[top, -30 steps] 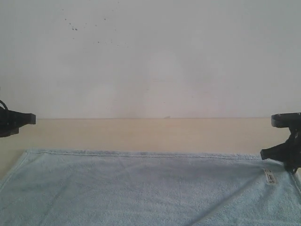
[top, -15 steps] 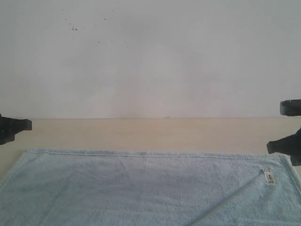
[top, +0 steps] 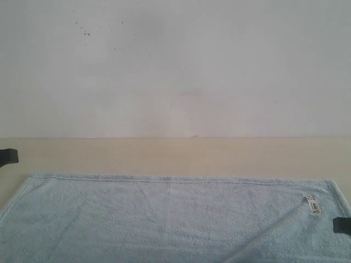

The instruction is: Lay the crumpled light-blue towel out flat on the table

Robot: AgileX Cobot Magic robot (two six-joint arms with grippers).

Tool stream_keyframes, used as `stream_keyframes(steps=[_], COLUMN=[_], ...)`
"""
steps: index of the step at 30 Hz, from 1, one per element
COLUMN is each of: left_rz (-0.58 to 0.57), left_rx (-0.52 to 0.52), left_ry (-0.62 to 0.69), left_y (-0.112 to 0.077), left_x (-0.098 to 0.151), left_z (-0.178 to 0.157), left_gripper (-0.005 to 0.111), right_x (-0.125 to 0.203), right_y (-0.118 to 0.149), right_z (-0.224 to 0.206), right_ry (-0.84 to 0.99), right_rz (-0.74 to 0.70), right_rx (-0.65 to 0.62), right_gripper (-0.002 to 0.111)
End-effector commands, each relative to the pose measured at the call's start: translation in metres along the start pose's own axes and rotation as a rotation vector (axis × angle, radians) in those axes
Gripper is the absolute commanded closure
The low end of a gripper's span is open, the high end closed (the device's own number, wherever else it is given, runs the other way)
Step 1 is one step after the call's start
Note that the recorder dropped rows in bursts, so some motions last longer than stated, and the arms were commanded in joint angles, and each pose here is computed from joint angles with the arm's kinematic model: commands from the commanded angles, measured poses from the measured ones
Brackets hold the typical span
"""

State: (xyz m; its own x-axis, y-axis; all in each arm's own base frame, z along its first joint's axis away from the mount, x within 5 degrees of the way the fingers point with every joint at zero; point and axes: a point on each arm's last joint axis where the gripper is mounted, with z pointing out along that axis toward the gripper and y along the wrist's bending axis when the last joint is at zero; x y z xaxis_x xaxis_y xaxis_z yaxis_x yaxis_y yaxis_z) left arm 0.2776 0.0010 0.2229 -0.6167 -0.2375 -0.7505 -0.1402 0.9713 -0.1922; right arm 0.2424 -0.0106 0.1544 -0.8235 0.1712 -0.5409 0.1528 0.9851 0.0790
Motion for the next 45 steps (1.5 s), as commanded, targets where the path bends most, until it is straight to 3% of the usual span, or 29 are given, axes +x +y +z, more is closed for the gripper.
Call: stream_keyframes(steps=[1,6,14,21,28,33,45], left_rz=[0.015,0.068,0.053,0.062,0.041,0.05,0.051], left_rx=[0.065,0.129,0.169,0.228,0.284,0.297,0.298], left_ry=[-0.06,-0.085,-0.187,-0.329,-0.424,-0.414,-0.411], left_y=[-0.014,-0.021,-0.009,-0.001,0.003,0.003,0.003], left_x=[0.003,0.014,0.053,0.078,0.095,0.1,0.101], left_z=[-0.032,-0.073,-0.121,-0.162,-0.184,-0.189,-0.189], left_gripper=[0.103,0.103,0.103,0.103,0.103,0.103,0.103], right_x=[-0.005,-0.008,0.003,0.022,0.063,0.086,0.093], right_y=[0.005,0.021,0.054,0.063,0.055,0.044,0.039], right_z=[-0.035,-0.074,-0.14,-0.182,-0.171,-0.16,-0.162], right_ry=[-0.171,-0.297,-0.53,-0.689,-0.661,-0.648,-0.644], right_rz=[0.015,-0.025,-0.194,-0.317,-0.348,-0.289,-0.209], right_rx=[-0.035,-0.11,-0.307,-0.457,-0.529,-0.559,-0.594], right_gripper=[0.107,0.107,0.107,0.107,0.107,0.107,0.107])
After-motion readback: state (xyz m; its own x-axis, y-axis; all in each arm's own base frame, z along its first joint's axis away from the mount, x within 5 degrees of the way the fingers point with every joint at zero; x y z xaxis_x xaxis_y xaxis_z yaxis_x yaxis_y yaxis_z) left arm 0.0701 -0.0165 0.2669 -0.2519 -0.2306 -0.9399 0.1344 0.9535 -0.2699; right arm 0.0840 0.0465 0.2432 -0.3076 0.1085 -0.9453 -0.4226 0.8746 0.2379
